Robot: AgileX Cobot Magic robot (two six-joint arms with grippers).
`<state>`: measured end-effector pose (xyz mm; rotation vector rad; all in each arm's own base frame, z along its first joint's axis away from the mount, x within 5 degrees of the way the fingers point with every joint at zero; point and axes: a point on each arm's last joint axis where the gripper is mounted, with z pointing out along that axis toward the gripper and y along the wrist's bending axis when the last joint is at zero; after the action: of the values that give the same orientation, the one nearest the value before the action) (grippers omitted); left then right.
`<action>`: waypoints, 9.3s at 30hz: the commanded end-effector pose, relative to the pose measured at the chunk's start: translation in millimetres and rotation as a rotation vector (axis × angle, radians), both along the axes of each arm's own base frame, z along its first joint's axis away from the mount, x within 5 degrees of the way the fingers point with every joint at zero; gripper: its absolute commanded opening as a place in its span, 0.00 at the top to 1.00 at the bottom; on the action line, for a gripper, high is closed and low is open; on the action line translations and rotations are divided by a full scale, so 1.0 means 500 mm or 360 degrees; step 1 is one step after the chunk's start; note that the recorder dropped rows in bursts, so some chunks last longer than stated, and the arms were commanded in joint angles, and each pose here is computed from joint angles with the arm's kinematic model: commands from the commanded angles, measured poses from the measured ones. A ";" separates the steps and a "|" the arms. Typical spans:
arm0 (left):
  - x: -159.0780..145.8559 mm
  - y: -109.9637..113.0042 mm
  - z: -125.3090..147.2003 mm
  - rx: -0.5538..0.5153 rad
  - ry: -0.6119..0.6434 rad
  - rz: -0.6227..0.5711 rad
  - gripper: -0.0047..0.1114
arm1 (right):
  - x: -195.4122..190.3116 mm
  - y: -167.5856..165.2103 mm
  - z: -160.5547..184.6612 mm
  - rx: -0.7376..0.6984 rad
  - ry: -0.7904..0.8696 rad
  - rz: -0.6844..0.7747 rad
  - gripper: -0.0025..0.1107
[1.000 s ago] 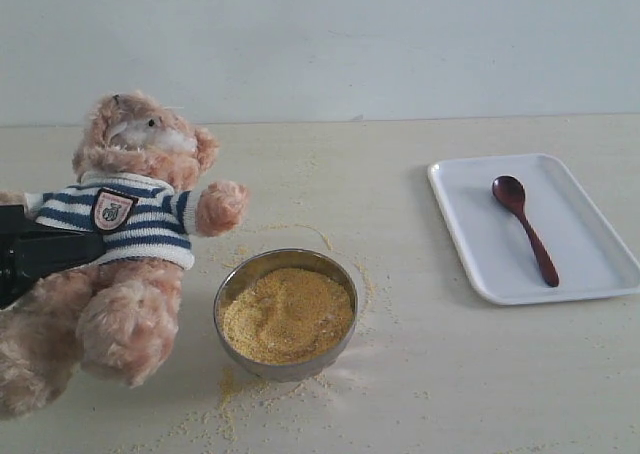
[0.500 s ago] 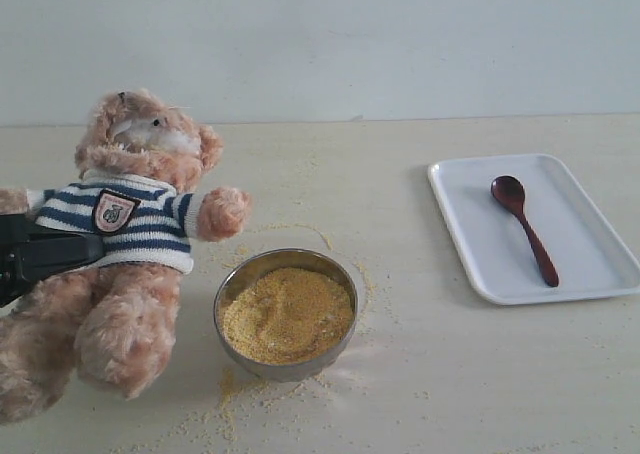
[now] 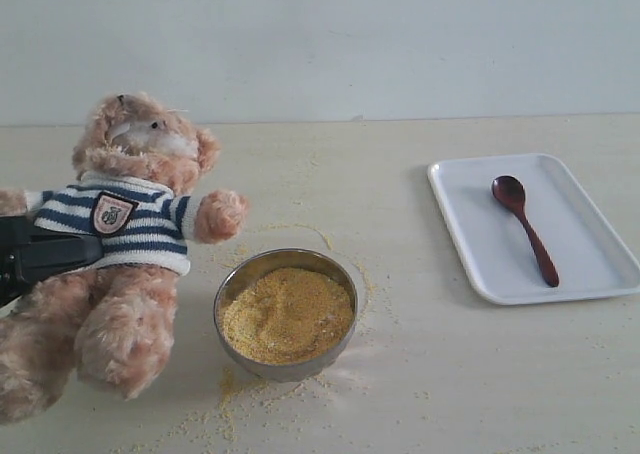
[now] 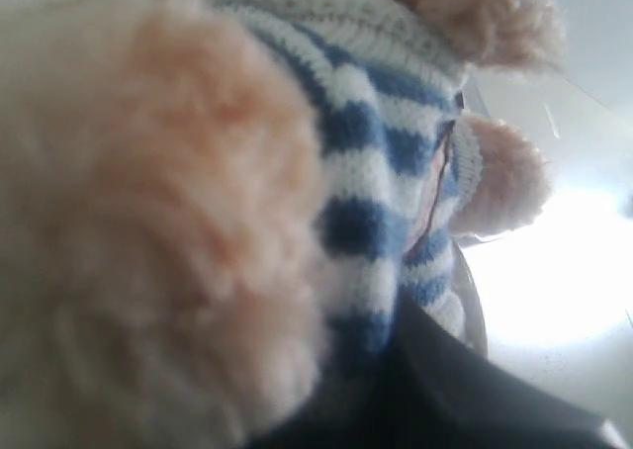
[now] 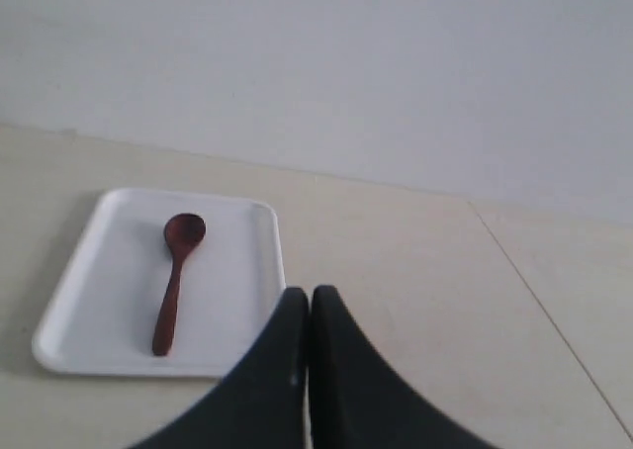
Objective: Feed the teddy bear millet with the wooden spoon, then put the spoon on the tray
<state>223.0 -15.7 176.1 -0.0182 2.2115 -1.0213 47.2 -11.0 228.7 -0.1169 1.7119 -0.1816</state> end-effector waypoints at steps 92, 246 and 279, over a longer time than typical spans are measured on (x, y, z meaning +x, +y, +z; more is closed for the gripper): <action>0.111 0.036 -0.100 0.0244 -0.0028 -0.0132 0.31 | 0.012 -0.006 -0.092 -0.0238 0.0194 -0.0029 0.98; -0.337 0.032 0.021 0.1294 -0.0995 0.0665 0.92 | 0.017 0.019 -0.067 0.0877 -0.0087 -0.0087 0.98; -0.337 0.032 0.019 0.1291 -0.0976 0.0660 0.92 | 0.012 0.006 -0.092 0.0365 0.0139 -0.0208 0.98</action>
<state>54.5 0.4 184.9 0.1642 1.7892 0.1333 53.1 -8.1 181.3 0.1688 1.8277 -0.0729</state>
